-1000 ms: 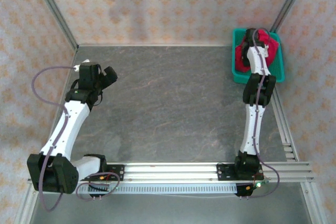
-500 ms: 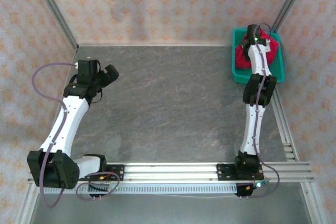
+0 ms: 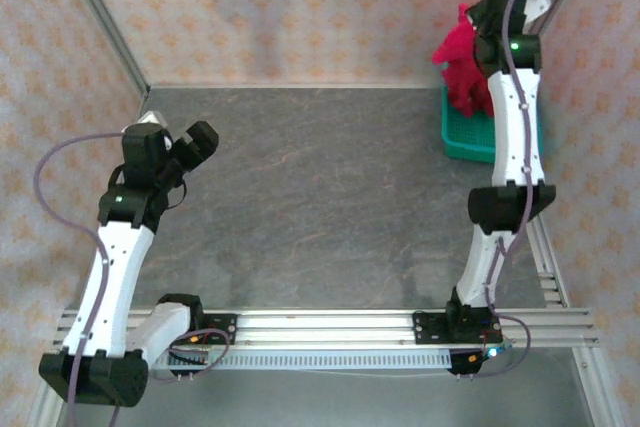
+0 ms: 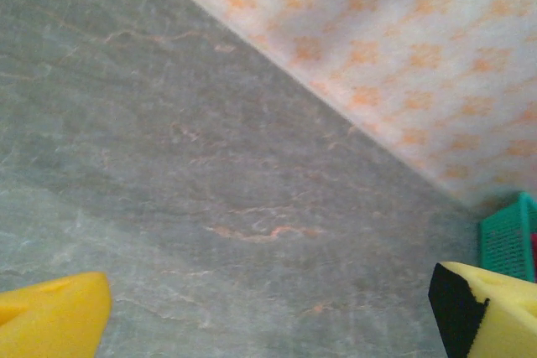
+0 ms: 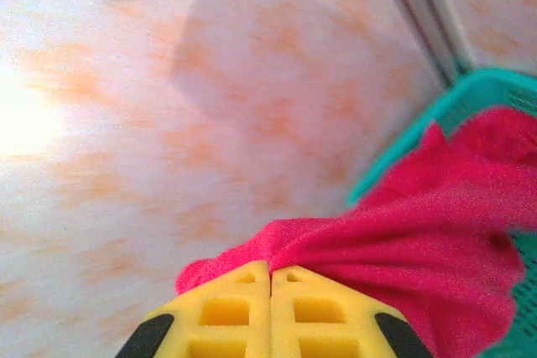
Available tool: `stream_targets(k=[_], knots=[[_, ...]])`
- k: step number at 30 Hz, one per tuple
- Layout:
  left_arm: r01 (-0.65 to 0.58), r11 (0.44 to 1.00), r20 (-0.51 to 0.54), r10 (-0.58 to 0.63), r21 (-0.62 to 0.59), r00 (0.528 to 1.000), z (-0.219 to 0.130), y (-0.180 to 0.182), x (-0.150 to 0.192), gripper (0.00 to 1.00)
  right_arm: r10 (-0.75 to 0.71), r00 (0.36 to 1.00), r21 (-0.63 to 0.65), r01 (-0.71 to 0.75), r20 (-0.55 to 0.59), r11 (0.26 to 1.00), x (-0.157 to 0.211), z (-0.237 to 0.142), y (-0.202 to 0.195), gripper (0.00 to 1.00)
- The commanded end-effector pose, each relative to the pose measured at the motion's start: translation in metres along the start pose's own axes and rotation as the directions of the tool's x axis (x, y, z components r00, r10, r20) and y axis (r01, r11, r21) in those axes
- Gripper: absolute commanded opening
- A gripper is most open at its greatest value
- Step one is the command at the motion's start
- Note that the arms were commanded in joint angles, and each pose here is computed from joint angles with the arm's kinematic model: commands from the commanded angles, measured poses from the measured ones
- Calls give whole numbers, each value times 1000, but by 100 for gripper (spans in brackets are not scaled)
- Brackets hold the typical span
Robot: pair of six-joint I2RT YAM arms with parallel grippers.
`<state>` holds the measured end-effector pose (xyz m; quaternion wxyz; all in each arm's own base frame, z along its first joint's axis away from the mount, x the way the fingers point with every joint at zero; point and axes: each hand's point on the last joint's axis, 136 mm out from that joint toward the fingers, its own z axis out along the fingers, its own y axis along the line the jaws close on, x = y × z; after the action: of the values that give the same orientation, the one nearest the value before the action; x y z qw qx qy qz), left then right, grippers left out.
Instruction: Fold the inside-out t-shirt
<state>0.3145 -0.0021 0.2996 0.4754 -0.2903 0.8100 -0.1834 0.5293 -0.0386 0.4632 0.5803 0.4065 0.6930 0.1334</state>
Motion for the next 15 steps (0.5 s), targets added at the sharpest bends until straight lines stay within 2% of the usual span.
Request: stream_targets(k=[1, 5, 9, 12, 15], knots=[[7, 998, 11, -8, 58, 1000, -18, -7, 1, 98, -14, 997, -175, 27, 80, 984, -40, -67, 46, 0], [-22, 994, 31, 19, 103, 999, -39, -14, 0, 98, 24, 998, -387, 2, 61, 922, -53, -138, 93, 0], [-46, 990, 49, 40, 130, 998, -52, -16, 1, 98, 23, 999, -575, 3, 39, 818, -53, -206, 134, 0], [-44, 989, 59, 36, 141, 998, -56, -17, 1, 98, 12, 1000, -706, -10, -2, 708, -49, -250, 163, 0], [-31, 988, 54, 23, 154, 998, -55, -19, 2, 98, -19, 993, -817, -84, -116, 571, -29, -277, 190, 0]])
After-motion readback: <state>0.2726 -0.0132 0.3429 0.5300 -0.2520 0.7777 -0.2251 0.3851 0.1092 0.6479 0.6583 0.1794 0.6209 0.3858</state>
